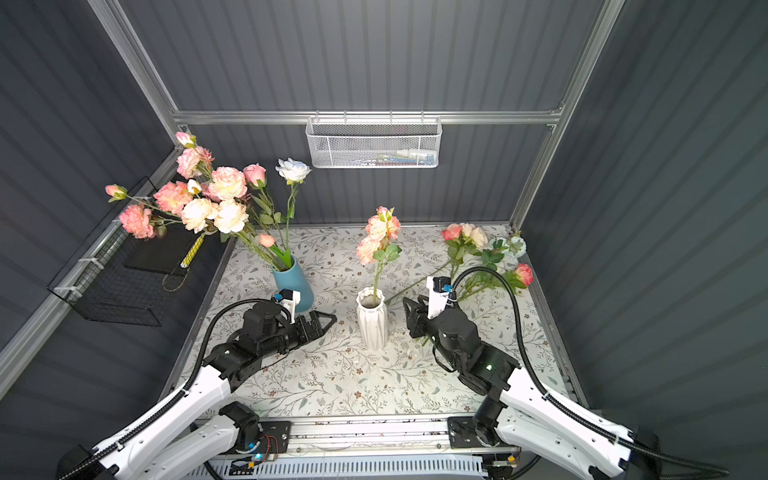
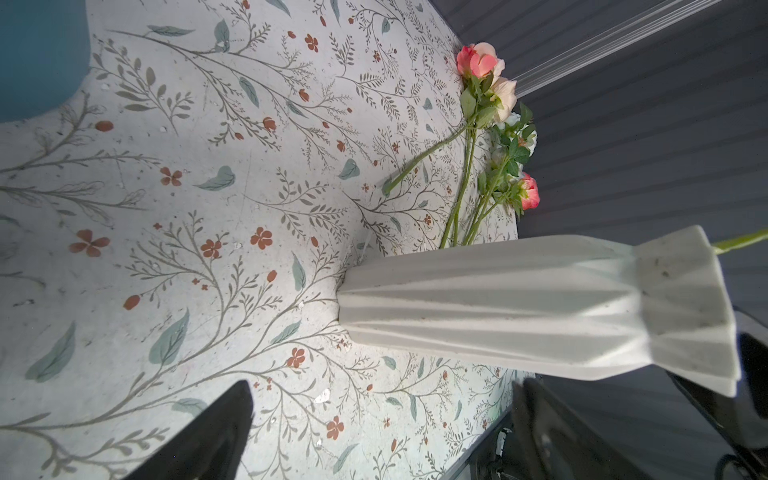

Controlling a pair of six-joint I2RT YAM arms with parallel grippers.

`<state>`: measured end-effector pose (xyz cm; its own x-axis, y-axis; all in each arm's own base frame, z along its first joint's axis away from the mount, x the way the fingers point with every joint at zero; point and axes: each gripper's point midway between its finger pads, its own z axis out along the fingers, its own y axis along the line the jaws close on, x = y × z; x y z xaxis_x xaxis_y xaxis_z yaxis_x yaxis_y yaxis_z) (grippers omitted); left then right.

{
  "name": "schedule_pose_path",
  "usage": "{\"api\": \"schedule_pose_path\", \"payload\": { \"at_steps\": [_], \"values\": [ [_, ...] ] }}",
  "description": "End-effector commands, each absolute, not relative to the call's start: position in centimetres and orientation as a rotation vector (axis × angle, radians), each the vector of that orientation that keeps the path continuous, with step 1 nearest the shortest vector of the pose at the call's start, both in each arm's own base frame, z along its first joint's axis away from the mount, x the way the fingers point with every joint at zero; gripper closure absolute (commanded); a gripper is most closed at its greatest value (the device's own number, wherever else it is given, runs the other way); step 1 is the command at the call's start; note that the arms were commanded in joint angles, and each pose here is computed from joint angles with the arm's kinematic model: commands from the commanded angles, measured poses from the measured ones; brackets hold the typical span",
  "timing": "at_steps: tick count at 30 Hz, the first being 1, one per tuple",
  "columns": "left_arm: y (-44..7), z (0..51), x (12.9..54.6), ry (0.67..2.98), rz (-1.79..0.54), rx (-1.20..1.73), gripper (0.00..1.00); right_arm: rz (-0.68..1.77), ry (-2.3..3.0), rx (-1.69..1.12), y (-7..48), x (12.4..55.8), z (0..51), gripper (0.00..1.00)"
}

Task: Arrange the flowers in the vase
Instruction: 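Open the right gripper, move it to the loose stems and close on one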

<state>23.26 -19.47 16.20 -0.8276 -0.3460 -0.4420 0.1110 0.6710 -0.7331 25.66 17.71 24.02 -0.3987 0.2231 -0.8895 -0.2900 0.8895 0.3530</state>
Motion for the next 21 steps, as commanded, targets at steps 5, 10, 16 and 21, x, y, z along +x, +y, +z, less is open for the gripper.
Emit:
{"api": "schedule_pose_path", "payload": {
  "at_steps": [5, 10, 16, 21],
  "values": [
    [-19.1, 15.3, 23.1, 2.336, -1.021, -0.155, 0.00, 0.436, 2.177, 0.363, 9.6, 29.6, 15.7, 0.64],
    [-18.8, 15.4, 22.9, 2.339, -1.003, -0.147, 0.00, 0.325, 2.298, 0.498, 5.9, 33.6, 12.4, 0.64],
    [-18.8, 15.4, 22.8, 2.341, -0.999, -0.137, 0.00, 0.201, 2.399, 0.585, 3.3, 38.5, 9.7, 0.70],
    [-18.7, 15.5, 22.7, 2.342, -0.996, -0.131, 0.00, 0.122, 2.491, 0.617, 2.4, 40.9, 7.4, 0.70]
  ]
}}
